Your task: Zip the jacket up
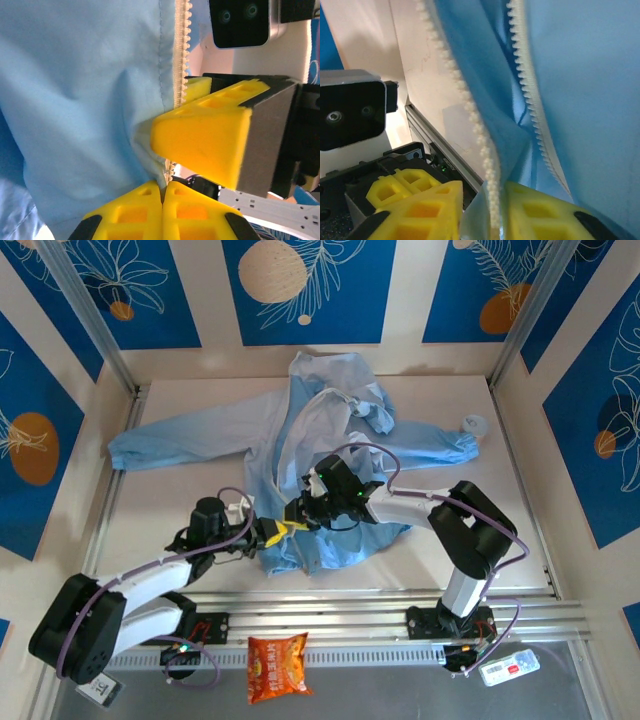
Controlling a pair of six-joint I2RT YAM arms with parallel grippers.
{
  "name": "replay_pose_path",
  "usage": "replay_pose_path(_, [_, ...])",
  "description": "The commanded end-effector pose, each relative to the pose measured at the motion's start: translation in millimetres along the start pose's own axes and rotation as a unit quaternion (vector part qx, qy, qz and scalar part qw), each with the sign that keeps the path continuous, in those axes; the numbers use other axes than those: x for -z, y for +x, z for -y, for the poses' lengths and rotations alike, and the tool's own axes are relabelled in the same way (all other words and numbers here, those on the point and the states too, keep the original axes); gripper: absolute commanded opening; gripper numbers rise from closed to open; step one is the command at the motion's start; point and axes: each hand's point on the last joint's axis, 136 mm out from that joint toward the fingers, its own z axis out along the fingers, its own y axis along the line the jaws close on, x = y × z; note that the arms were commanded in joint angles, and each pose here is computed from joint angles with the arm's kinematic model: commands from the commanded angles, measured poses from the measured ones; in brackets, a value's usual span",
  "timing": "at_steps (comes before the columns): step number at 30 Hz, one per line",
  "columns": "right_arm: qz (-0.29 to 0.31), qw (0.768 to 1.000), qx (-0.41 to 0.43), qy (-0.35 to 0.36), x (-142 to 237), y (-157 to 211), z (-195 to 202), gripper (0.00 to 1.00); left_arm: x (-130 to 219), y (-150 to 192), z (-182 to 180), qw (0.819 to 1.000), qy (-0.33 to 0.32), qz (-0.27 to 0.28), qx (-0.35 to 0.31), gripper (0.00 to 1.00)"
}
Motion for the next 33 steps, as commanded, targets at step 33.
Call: replay_pose_path(33, [-0.044, 0.998, 0.042, -0.023, 10.1, 2.3, -18.1, 0.00, -6.7, 12.3, 0.6, 0.997, 0.000, -0.062, -0.044, 0.22])
